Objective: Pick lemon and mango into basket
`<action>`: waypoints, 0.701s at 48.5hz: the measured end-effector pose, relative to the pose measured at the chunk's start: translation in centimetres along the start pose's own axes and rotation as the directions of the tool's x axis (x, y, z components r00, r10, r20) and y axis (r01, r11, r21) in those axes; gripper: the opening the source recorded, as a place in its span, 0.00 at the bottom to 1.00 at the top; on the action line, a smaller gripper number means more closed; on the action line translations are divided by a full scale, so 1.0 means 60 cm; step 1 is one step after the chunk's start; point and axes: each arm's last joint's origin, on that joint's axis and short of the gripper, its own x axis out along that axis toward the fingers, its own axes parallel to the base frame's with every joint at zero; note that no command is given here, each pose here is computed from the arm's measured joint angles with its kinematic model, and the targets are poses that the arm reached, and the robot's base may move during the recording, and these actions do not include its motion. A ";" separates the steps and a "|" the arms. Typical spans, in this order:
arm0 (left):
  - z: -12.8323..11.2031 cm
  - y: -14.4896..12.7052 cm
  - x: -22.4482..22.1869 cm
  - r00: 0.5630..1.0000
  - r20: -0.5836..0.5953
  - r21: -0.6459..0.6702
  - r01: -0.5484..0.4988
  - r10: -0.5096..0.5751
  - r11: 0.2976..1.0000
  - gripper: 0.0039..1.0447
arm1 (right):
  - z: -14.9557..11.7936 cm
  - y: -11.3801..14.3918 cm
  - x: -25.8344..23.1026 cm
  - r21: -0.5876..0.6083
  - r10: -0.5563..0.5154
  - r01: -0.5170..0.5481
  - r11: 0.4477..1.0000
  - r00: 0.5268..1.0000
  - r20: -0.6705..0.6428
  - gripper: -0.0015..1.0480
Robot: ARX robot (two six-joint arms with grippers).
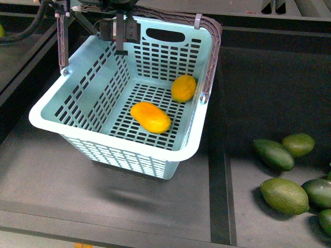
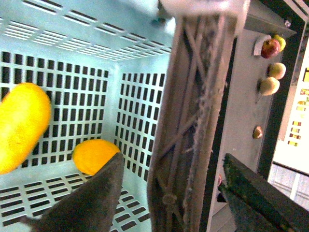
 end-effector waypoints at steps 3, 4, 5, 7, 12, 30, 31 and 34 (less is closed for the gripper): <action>0.010 0.002 -0.017 1.000 0.027 -0.022 -0.016 0.016 1.000 0.71 | 0.000 0.000 0.000 0.000 0.000 0.000 1.000 1.000 0.000 0.92; 0.014 0.003 -0.023 0.999 0.033 -0.032 -0.018 0.019 0.999 0.74 | 0.000 0.000 0.000 0.000 0.000 0.000 1.000 1.000 0.000 0.92; 0.016 0.003 -0.026 0.999 0.037 -0.034 -0.019 0.021 0.999 0.76 | 0.000 0.000 0.000 0.000 0.000 0.000 1.000 1.000 0.000 0.92; 0.025 0.004 -0.040 0.998 0.050 -0.048 -0.023 0.025 0.999 0.83 | 0.000 0.000 0.000 0.000 0.000 0.000 1.000 1.000 0.000 0.92; 0.047 0.008 -0.074 0.994 0.089 -0.049 -0.055 0.059 0.997 0.95 | 0.000 0.000 0.000 0.000 0.000 0.000 1.000 1.000 0.000 0.92; 0.163 0.133 -0.146 0.925 -0.098 0.763 0.306 -0.367 0.570 0.56 | 0.000 0.000 0.000 0.000 -0.001 0.001 1.000 1.000 0.000 0.92; 0.178 0.138 -0.157 0.882 -0.095 0.835 0.323 -0.461 0.446 0.51 | 0.000 0.000 0.000 0.000 -0.001 0.001 1.000 1.000 0.000 0.92; 0.216 0.138 -0.198 0.758 -0.070 0.927 0.289 -0.648 0.239 0.38 | 0.000 0.000 0.000 0.000 0.000 0.000 1.000 1.000 0.000 0.92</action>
